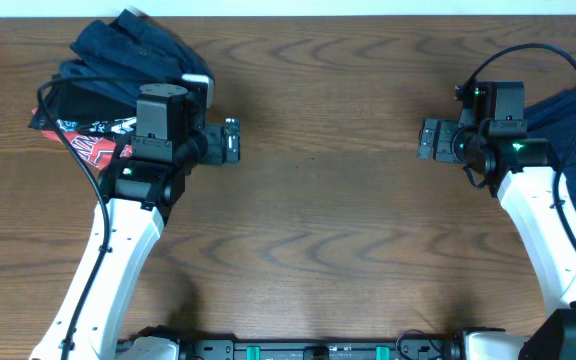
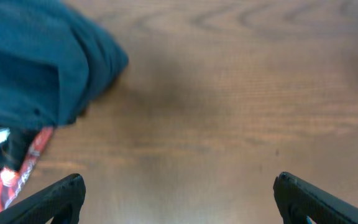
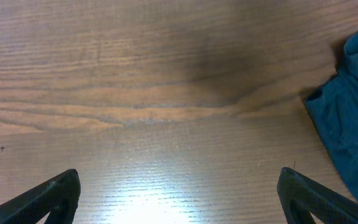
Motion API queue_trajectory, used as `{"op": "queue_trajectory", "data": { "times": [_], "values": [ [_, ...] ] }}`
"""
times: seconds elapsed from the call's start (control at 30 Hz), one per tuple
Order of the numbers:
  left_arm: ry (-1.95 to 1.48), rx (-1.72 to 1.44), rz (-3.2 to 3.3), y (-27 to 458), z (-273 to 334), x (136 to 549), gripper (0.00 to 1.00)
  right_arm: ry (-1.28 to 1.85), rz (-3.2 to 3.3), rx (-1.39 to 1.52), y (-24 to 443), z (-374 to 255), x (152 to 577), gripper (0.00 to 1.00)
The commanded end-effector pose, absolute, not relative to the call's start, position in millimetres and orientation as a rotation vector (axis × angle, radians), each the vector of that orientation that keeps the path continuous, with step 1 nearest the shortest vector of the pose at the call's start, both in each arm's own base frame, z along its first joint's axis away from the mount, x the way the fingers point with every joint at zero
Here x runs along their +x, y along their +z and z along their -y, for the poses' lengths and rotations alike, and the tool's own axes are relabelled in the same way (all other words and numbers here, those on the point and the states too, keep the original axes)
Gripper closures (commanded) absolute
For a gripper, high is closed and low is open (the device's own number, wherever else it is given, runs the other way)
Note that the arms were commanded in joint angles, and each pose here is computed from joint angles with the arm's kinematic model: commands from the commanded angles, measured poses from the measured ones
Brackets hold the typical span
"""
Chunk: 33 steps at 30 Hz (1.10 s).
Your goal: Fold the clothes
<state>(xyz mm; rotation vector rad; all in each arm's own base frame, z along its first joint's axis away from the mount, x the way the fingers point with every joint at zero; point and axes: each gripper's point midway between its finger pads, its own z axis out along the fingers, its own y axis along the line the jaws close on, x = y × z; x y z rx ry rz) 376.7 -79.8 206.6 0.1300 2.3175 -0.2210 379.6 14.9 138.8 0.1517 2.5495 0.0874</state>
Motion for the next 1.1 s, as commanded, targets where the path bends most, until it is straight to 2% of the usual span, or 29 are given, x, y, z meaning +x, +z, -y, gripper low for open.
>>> {"op": "queue_trajectory", "data": {
  "times": [0.0,0.2,0.47,0.63,0.83,1.07],
  "values": [
    [-0.197,0.157,-2.209,229.3,79.3,391.9,0.02,0.096,-2.532,0.157,146.9,-14.5,378.0,0.01],
    [-0.148,0.119,-2.005,253.6,59.0,445.6,0.01,0.094,-2.549,0.158,144.5,-14.4,374.5,0.01],
    [-0.127,-0.012,-2.055,197.9,-9.2,535.4,0.01,0.091,-2.597,0.158,138.2,-15.2,364.6,0.01],
    [-0.083,-0.141,-2.097,160.4,-77.4,584.0,0.01,0.088,-2.62,0.16,135.3,-15.0,359.6,0.01],
    [-0.064,-0.543,-2.182,98.0,-181.8,565.7,0.01,0.086,-2.633,0.161,133.7,-14.7,356.8,0.01],
    [-0.052,-0.731,-2.358,33.3,-222.1,515.9,0.01,0.087,-2.625,0.161,134.7,-14.8,358.6,0.01]
  ]
}}
